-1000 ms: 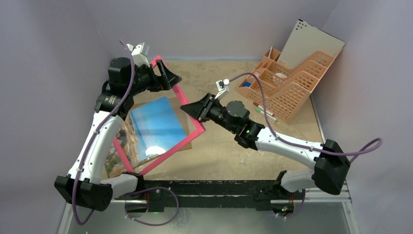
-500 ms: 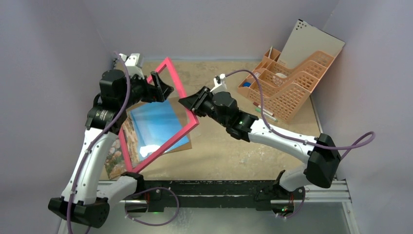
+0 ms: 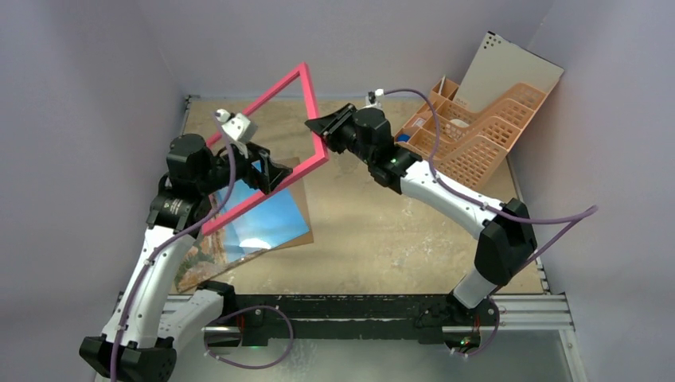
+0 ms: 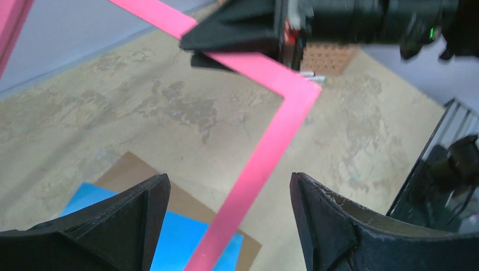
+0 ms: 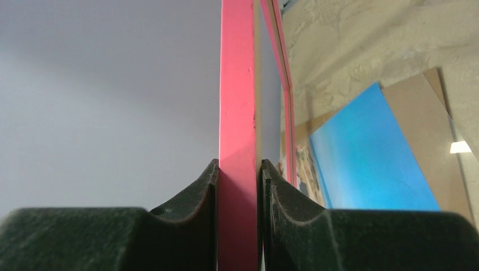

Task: Put the photo into the frame
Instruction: Pick up the photo frame from the corner of the board.

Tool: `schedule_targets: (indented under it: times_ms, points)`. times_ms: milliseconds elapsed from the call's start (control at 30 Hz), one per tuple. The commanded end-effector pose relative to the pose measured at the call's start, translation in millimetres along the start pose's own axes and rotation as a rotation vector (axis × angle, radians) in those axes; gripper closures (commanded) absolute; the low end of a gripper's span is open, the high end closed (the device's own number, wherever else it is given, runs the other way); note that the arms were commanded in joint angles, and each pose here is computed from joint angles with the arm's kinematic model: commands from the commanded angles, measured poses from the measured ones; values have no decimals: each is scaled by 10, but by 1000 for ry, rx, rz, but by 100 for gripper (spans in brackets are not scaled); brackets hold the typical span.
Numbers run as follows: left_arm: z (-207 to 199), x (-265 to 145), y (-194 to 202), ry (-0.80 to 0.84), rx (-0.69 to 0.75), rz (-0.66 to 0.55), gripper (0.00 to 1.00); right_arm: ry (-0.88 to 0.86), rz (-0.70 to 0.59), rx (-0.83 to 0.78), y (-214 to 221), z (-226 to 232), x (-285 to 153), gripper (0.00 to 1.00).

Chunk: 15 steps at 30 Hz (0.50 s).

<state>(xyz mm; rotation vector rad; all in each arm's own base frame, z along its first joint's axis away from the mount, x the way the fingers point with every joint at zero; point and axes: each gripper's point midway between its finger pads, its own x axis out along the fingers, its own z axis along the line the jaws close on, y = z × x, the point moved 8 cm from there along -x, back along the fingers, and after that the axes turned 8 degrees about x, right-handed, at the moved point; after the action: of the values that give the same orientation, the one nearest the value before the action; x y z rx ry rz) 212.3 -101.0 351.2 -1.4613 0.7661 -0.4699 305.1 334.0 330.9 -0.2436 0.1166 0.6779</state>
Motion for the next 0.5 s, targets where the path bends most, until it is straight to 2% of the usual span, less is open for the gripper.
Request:
schedule_targets:
  times_ms: [0,67,200,300,467]
  points:
    - [44,136,232,144,321,8,19,-142,26,186,-238,535,-47,100]
    - [48,152,350,188,394,28,19,-147,35,202,-327,575,-20,100]
    - [-6,223,480,281,444,-44,20,-131,51,218,-388,587,12,100]
    - [93,285,469,175,440,-73,26,-170,89,287,-409,587,-9,100]
    - [229,333,546,48,523,-1,30,-179,86,300,-474,685,-19,100]
